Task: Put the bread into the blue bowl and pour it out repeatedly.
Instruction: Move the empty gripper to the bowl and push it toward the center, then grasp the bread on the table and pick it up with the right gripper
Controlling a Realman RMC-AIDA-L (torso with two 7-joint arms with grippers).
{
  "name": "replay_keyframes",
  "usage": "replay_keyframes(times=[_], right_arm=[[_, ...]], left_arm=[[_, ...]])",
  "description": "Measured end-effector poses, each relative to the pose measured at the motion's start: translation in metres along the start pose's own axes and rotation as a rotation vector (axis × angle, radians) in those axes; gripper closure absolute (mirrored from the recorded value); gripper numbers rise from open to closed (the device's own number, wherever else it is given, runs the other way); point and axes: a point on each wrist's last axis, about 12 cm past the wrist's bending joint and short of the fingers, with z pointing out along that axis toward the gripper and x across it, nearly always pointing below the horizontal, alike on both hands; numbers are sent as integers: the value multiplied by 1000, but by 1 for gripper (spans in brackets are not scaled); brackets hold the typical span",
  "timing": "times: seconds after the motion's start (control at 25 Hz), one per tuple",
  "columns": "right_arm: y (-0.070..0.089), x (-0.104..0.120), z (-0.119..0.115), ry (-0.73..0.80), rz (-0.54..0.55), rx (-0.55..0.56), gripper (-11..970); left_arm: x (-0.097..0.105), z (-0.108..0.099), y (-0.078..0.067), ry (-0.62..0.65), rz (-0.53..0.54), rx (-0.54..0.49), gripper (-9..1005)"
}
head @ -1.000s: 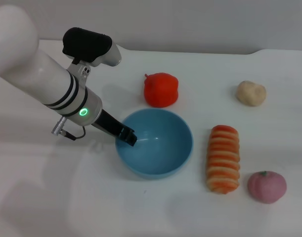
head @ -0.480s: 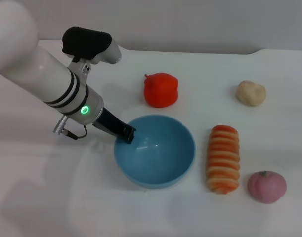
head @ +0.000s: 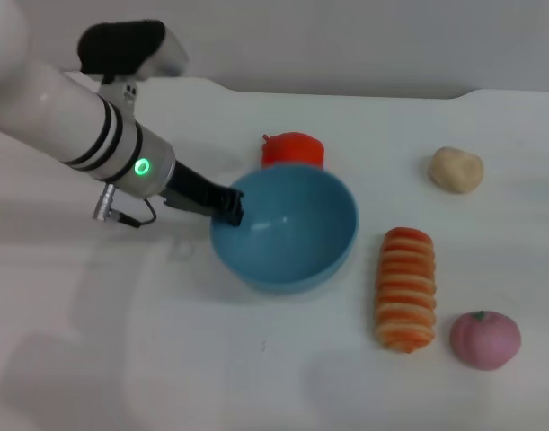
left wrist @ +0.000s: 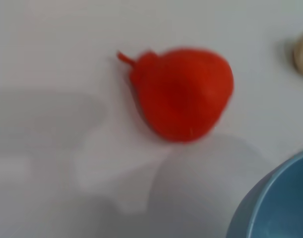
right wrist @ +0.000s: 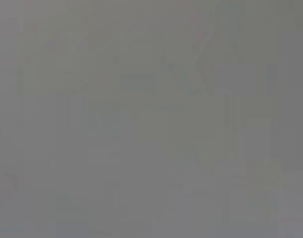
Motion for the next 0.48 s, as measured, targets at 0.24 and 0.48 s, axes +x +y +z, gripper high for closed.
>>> replay_keyframes(times=[0.24,0.48], right_arm=[[19,1,24,328,34,-128,391],[36,-21,37,671,-29,-197,391]], left_arm=[[-3,-6,7,-97,-55,24,997],[-2,-12,15,-152,-87,23,998]])
